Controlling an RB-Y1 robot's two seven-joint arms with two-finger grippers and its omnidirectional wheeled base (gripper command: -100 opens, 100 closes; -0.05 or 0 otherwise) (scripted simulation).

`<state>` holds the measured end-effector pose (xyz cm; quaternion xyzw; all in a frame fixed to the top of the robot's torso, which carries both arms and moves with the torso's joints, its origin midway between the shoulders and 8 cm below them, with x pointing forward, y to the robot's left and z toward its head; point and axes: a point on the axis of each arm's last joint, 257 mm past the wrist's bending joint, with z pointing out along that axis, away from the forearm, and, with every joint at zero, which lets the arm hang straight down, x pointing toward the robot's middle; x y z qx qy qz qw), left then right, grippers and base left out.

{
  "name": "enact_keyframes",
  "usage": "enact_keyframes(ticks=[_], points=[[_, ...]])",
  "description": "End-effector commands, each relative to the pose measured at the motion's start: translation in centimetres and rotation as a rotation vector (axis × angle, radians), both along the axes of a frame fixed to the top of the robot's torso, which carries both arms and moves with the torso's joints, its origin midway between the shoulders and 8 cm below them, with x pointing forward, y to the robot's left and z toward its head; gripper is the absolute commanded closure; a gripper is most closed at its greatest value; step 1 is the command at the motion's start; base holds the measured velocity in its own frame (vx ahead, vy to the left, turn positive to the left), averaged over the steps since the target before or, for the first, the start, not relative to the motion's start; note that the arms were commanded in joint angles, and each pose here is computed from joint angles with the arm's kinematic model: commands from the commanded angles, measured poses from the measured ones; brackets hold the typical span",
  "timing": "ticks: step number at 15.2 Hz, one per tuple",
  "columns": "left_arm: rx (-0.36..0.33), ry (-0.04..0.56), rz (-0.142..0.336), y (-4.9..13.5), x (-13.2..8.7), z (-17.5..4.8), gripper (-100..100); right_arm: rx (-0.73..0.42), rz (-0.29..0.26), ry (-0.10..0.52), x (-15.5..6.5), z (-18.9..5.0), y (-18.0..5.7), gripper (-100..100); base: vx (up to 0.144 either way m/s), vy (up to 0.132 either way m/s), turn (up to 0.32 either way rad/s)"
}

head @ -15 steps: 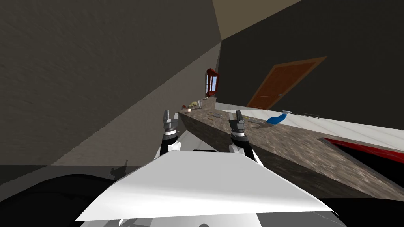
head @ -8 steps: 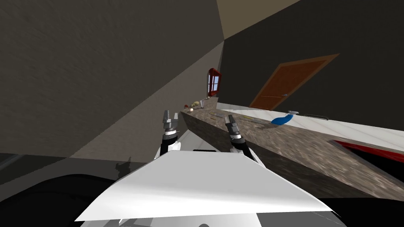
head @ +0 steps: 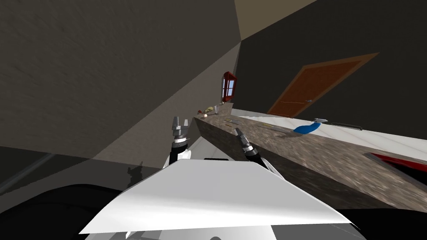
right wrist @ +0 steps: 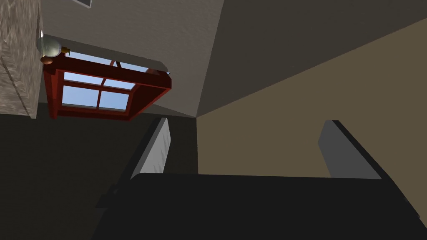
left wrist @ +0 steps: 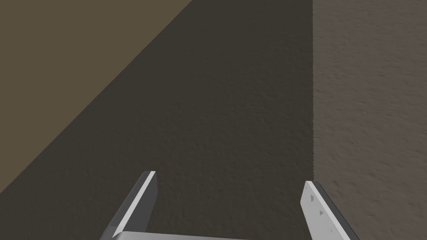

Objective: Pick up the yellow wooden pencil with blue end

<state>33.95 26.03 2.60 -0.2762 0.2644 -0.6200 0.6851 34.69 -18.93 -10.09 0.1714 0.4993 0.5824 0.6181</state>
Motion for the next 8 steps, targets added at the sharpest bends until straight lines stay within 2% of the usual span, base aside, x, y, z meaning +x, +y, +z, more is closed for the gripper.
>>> enact_keyframes(ticks=[1, 2, 4, 5, 7, 8], points=[[0.0, 0.0, 0.0, 0.0, 0.0, 0.0, 0, -0.033, 0.02, 0.018, -0.2, -1.0, 0.2, -100, -0.015, 0.062, 0.024], [0.0, 0.0, 0.0, 0.0, 0.0, 0.0, 0, -0.07, 0.046, 0.063, -0.6, -3.4, 0.6, -100, -0.02, 0.082, 0.099], [0.0, 0.0, 0.0, 0.0, 0.0, 0.0, 0, -0.095, 0.059, 0.068, -0.8, -3.7, 0.6, -100, -0.012, 0.075, 0.064], [0.0, 0.0, 0.0, 0.0, 0.0, 0.0, 0, -0.134, 0.086, 0.114, -1.4, -6.2, 0.9, -100, -0.003, 0.094, 0.074], [0.0, 0.0, 0.0, 0.0, 0.0, 0.0, 0, -0.16, 0.099, 0.12, -1.6, -6.5, 0.8, -100, -0.007, 0.093, 0.063], [0.0, 0.0, 0.0, 0.0, 0.0, 0.0, 0, -0.202, 0.128, 0.168, -2.5, -9.1, 0.9, -100, 0.001, 0.099, 0.107]])
